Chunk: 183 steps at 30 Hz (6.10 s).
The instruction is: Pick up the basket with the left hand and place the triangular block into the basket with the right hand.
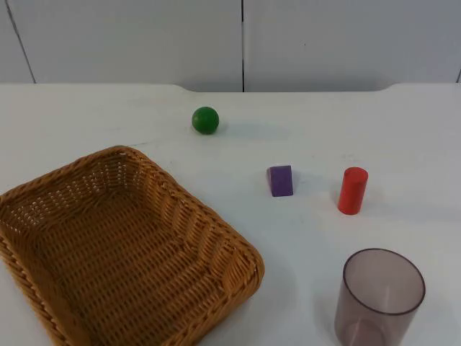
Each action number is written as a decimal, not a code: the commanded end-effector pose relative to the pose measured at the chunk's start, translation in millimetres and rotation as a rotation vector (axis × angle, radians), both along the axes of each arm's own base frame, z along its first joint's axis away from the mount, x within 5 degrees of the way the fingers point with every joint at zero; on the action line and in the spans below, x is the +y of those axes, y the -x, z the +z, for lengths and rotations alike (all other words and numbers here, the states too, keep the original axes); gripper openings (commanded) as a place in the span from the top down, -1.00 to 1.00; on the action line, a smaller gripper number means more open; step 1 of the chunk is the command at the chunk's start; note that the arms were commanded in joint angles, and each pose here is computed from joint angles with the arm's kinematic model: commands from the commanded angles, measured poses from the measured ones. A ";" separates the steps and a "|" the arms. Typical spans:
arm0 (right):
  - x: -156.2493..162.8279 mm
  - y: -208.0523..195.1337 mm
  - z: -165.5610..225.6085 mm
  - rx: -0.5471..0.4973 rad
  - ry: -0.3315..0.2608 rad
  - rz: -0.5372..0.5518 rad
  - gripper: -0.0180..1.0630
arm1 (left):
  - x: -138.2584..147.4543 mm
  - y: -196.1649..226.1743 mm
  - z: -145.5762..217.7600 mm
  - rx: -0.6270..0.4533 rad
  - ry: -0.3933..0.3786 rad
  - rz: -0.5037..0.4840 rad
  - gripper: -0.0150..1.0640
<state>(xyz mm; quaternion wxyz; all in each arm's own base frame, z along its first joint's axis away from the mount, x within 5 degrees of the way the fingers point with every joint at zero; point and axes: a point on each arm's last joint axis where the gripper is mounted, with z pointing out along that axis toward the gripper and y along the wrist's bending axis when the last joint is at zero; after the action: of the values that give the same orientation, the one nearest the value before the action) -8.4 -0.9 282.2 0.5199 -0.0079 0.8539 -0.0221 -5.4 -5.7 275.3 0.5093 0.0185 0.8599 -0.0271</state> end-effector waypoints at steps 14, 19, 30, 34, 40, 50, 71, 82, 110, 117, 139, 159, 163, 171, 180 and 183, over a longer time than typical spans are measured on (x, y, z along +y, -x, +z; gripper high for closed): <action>0.5 -57.8 54.7 0.076 -0.026 0.004 -0.98 | -5.7 -49.2 30.4 0.083 0.082 -0.024 -0.97; -0.5 -90.5 58.3 0.130 -0.028 0.003 -0.98 | -10.6 -76.2 30.3 0.128 0.161 -0.034 -0.97; -2.3 -154.5 38.2 0.257 -0.013 0.013 -0.98 | -11.0 -133.4 10.3 0.293 0.194 0.004 -0.97; -2.7 -167.0 28.5 0.319 -0.015 0.013 -0.98 | -11.2 -147.5 0.6 0.354 0.201 0.014 -0.97; -2.2 -177.6 19.3 0.374 -0.023 0.015 -0.98 | -12.6 -165.5 -14.2 0.439 0.230 0.030 -0.97; -1.2 -179.3 19.9 0.359 -0.040 0.017 -0.98 | -15.7 -191.3 -46.2 0.613 0.285 0.065 -0.93; -1.2 -179.4 20.0 0.357 -0.040 0.017 -0.98 | -13.1 -246.2 -153.6 0.863 0.460 0.396 -0.77; -1.3 -180.0 20.6 0.348 -0.040 0.016 -0.98 | -23.0 -252.5 -186.0 0.892 0.471 0.468 -0.57; -1.3 -181.7 22.1 0.323 -0.041 0.016 -0.98 | -26.2 -241.3 -156.0 0.937 0.437 0.273 0.98; 0.3 -181.7 22.2 0.322 -0.067 0.018 -0.98 | 10.1 -223.7 -126.6 0.964 0.454 0.138 0.98; 1.9 -182.1 22.6 0.316 -0.066 0.041 -0.98 | 18.7 -257.1 -79.6 0.841 0.455 -0.072 0.98; 3.4 -180.8 21.5 0.334 -0.037 0.083 -0.98 | 12.1 -313.9 -132.0 0.959 0.404 -0.104 0.98; 6.2 -181.0 22.0 0.327 -0.018 0.135 -0.98 | 12.4 -313.6 -132.1 0.962 0.399 -0.106 0.98; 13.1 -191.4 22.2 0.371 -0.051 0.215 -0.96 | 12.1 -314.0 -131.9 0.958 0.406 -0.103 0.98; 40.8 -232.4 42.6 0.432 0.024 0.349 -0.95 | 11.9 -314.5 -131.8 0.955 0.411 -0.100 0.98; 67.1 -252.8 52.0 0.434 0.046 0.375 -0.95 | 11.9 -314.5 -131.8 0.955 0.411 -0.100 0.98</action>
<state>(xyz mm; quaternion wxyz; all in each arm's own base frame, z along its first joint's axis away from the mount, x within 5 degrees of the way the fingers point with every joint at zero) 235.7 52.5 328.9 0.3197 -0.1744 0.9294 0.0596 307.5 8.7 140.2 0.0499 -0.0485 0.9742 -0.2147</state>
